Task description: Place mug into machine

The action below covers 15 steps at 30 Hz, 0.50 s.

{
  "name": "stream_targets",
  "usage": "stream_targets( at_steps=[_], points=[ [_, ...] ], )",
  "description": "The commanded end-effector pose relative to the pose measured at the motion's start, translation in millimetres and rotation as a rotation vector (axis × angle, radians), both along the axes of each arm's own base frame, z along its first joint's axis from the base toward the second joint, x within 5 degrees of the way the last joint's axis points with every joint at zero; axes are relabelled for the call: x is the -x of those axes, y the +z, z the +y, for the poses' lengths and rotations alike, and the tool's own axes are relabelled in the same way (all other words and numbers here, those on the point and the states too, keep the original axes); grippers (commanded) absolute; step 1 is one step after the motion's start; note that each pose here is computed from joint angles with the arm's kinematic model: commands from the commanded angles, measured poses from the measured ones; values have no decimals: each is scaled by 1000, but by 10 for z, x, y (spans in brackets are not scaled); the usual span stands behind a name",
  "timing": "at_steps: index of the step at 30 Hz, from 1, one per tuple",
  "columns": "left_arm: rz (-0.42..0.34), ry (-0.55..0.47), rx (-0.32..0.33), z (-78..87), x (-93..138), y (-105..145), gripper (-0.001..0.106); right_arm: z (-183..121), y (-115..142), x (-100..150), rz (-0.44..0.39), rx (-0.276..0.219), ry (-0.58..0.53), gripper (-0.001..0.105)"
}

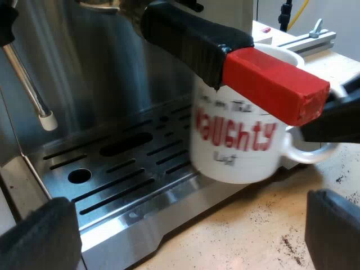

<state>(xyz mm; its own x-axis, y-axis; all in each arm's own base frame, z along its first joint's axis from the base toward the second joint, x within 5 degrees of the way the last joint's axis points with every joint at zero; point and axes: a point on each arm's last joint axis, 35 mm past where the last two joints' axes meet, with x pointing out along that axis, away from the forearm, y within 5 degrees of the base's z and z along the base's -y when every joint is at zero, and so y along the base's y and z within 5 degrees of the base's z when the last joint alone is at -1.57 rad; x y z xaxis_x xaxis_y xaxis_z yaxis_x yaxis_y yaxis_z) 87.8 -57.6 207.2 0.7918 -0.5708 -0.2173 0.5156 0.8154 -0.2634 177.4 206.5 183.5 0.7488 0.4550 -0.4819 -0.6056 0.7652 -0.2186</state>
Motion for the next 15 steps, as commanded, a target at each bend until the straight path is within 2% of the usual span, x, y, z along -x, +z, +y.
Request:
stream_targets(
  at_steps=[1, 6, 8, 9, 11, 13, 15],
  points=[
    [-9, 7, 18, -3, -1, 23, 82, 156, 112, -129, -63, -49, -8, 0],
    [-9, 7, 18, -3, -1, 23, 82, 247, 51, -237, -93, -27, -84, 0],
    [-9, 7, 18, -3, -1, 23, 82, 271, 37, -255, -89, -23, -81, 0],
    [-9, 7, 18, -3, -1, 23, 82, 284, 32, -266, -85, -27, -84, 4],
    [-9, 7, 18, -3, -1, 23, 82, 296, 30, -273, -77, -41, -88, 16],
    [-9, 7, 18, -3, -1, 23, 82, 296, 32, -273, -78, -42, -89, 37],
    [-9, 7, 18, -3, -1, 23, 82, 297, 32, -273, -76, -43, -85, 52]
  ],
)
